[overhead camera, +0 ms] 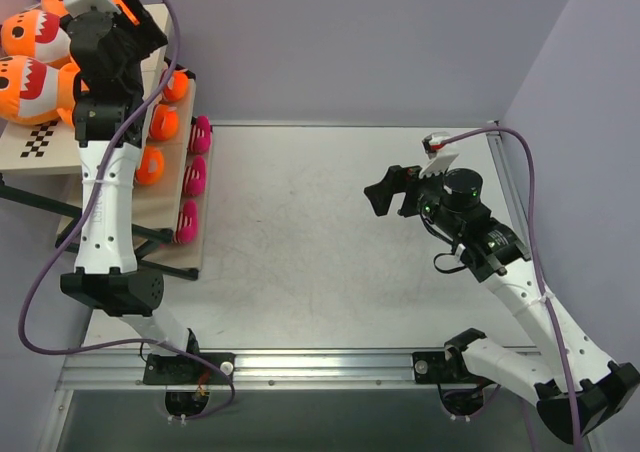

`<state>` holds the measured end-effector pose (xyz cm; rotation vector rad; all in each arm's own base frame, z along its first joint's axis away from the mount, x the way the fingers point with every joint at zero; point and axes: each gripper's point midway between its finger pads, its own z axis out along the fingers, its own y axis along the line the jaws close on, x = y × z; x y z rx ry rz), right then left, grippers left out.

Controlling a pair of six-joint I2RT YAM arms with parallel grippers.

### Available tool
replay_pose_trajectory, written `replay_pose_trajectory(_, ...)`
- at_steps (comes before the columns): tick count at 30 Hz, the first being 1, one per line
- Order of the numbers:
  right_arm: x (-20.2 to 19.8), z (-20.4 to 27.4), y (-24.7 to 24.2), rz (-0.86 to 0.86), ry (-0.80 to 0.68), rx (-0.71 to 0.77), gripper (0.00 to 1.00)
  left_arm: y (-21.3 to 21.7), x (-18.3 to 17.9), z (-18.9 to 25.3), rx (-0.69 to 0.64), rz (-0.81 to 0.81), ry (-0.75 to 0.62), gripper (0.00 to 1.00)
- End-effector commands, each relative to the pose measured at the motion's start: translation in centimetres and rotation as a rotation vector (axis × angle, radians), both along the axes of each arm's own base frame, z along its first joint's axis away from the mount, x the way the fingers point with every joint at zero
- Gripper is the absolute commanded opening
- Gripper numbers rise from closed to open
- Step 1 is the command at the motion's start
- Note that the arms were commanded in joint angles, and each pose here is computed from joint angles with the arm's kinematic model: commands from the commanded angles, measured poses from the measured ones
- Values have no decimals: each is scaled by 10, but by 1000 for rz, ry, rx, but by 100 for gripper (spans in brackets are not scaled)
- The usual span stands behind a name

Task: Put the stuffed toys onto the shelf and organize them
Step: Place the stuffed toy onto shelf

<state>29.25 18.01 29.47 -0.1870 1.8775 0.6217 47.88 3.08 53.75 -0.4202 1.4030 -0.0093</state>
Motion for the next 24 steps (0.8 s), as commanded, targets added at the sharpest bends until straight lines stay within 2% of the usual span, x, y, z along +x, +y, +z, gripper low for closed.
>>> replay_pose_trajectory(1, -2, 20, -4, -9, -73, 21, 99, 6, -4, 50, -55, 27, -201, 79)
replay_pose_trajectory(5, -3, 20, -5, -5, -78, 14, 100, 5, 11, 47, -101, 27, -228, 74)
replay_pose_trajectory(17, -2, 6, 1, 15, -52, 19, 99, -2, 49, 19, -137, 25, -208, 72)
replay_pose_trajectory(20, 1, 4, 0, 9, -55, 5, 99, -13, 45, 22, -122, 3, -214, 71)
replay_pose_trajectory(24, 4, 8, -7, -20, -69, -28, 99, -36, 22, 31, -58, -38, -218, 71)
